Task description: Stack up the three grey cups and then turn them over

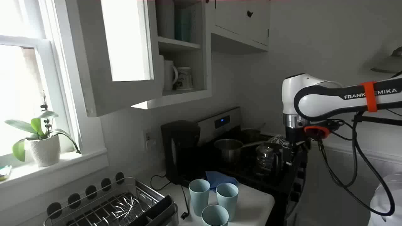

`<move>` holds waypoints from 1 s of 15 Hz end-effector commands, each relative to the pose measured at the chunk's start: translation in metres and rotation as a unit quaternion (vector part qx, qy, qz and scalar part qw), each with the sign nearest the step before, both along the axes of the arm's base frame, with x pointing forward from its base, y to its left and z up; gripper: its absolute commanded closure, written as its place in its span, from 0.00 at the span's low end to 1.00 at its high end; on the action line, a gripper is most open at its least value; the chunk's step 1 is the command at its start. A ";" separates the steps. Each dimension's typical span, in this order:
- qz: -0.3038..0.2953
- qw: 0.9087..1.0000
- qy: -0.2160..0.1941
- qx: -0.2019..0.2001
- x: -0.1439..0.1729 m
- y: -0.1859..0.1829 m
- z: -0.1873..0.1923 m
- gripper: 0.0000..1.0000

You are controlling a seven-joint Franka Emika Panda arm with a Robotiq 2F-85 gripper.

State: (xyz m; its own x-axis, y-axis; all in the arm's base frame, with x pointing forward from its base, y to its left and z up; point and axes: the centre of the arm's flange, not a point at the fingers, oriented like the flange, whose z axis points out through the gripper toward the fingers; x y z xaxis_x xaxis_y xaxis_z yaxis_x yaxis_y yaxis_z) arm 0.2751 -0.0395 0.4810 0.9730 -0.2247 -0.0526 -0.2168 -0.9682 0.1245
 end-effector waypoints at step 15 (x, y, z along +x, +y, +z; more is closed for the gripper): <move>-0.037 0.997 -0.039 0.057 0.067 0.008 -0.012 0.00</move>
